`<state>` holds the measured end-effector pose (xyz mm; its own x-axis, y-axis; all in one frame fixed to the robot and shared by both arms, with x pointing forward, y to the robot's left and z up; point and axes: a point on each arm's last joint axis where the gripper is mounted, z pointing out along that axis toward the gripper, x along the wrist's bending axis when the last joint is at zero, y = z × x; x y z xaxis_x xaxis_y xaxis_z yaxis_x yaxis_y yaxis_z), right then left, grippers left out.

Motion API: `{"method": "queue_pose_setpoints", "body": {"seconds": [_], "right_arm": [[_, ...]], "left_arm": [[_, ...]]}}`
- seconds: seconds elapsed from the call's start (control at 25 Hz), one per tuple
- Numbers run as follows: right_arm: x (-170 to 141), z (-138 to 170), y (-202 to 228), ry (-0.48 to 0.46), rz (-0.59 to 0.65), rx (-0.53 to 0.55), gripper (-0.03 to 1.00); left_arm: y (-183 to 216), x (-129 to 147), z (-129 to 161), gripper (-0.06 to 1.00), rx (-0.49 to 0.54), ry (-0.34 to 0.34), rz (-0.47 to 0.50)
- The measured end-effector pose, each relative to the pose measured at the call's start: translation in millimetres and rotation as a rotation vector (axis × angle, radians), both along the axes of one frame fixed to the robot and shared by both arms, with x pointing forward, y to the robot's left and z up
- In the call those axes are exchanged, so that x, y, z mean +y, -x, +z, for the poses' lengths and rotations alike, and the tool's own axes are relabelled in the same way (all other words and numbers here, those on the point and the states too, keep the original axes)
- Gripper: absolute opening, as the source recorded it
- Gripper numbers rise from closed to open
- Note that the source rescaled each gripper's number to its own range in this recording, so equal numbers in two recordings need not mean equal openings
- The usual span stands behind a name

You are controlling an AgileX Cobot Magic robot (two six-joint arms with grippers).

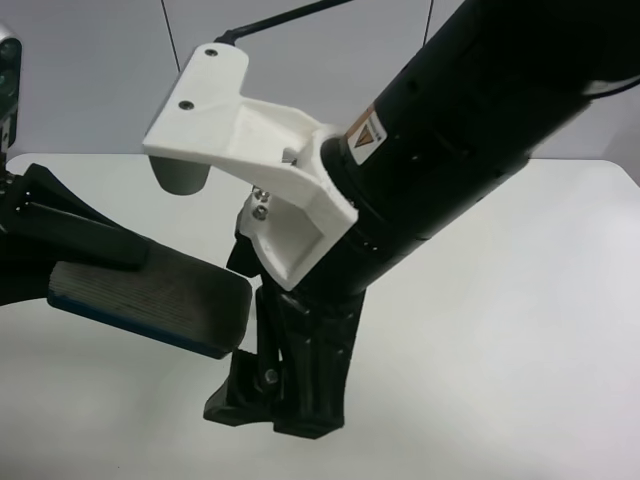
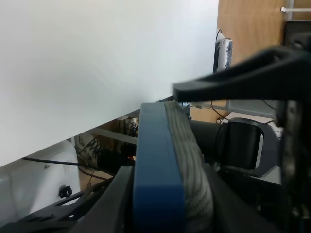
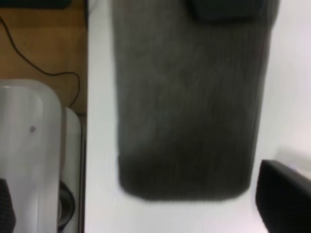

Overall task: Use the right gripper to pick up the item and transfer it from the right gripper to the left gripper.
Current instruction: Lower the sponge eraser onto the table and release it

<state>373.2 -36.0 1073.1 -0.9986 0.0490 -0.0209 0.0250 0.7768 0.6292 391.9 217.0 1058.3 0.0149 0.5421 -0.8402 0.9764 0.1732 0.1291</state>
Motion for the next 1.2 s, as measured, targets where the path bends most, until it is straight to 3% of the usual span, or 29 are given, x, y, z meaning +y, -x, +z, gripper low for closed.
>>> {"method": "queue_pose_setpoints", "body": {"seconds": [0.36, 0.76, 1.0, 1.2], "right_arm": [[-37, 21, 18, 0.125, -0.02, 0.023, 0.99], [-68, 28, 36, 0.279, -0.108, 0.144, 0.99], [-107, 5, 60, 0.323, -0.182, 0.207, 0.99], [-148, -9, 83, 0.293, -0.247, 0.183, 0.99]], "left_arm": [[0, 0, 0, 0.03, 0.002, 0.001, -0.004], [1, 0, 0, 0.03, -0.002, -0.001, -0.021], [2, 0, 0, 0.03, -0.001, 0.0, -0.022], [2, 0, 0, 0.03, -0.001, 0.0, -0.022]]}}
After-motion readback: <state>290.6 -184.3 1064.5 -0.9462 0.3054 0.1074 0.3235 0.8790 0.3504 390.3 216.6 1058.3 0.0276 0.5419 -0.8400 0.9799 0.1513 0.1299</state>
